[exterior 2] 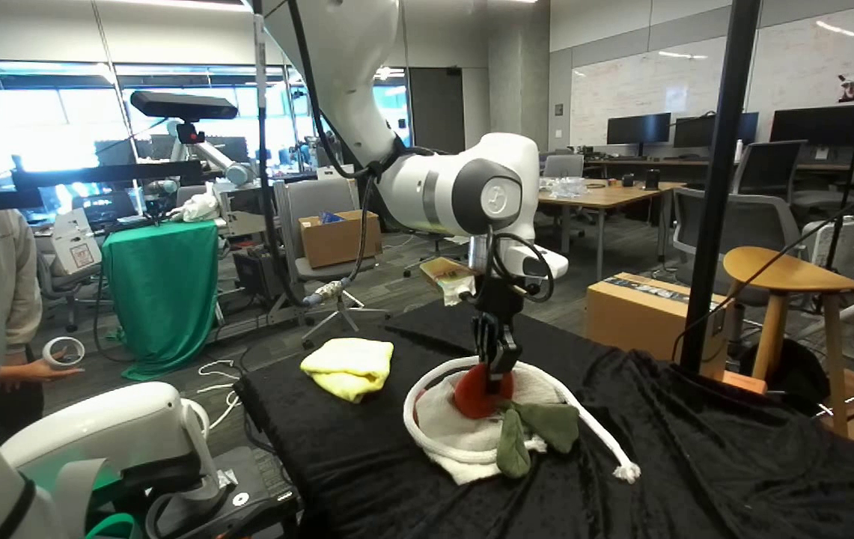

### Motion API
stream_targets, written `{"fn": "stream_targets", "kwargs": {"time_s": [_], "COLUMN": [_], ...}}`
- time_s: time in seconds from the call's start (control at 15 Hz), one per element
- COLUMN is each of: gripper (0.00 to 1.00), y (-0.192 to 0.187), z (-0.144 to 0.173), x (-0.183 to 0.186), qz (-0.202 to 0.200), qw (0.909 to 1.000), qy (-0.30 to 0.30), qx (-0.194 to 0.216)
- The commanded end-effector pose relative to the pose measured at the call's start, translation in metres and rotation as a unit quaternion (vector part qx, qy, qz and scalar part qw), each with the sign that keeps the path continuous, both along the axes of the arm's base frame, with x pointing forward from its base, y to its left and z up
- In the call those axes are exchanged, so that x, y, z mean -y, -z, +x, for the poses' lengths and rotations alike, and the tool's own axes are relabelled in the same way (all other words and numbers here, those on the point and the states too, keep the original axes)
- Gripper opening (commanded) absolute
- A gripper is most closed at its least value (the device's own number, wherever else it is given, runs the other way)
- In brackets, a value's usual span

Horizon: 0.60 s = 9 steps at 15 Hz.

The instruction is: Put all the objects together at the center of the table

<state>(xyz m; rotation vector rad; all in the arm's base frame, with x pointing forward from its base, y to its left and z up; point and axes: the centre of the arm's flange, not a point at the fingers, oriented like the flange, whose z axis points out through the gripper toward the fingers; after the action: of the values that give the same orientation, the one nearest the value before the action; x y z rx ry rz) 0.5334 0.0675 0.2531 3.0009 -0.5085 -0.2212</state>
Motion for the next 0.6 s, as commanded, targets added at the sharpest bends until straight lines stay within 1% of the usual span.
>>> {"fn": "stream_targets", "kwargs": {"time_s": [0.0,0.07,0.13,0.4,0.53], "gripper": [0.39,0.42,0.48,0.80,0.93], "y": [-0.002,-0.004,-0.007,-0.023,-0.038], "z": [0.005,0.005,0.004,0.000,-0.002], "x": [-0.004,-0.004,-0.001,0.012,0.021], "qz": [-0.012,-0.012,-0.014,-0.019,-0.020], "qw": [0.9999,0.9999,0.9999,0.9998,0.9997], "qy": [-0.001,-0.001,0.001,0.007,0.010], "qx": [-0.001,-0.001,0.000,0.002,0.005]}}
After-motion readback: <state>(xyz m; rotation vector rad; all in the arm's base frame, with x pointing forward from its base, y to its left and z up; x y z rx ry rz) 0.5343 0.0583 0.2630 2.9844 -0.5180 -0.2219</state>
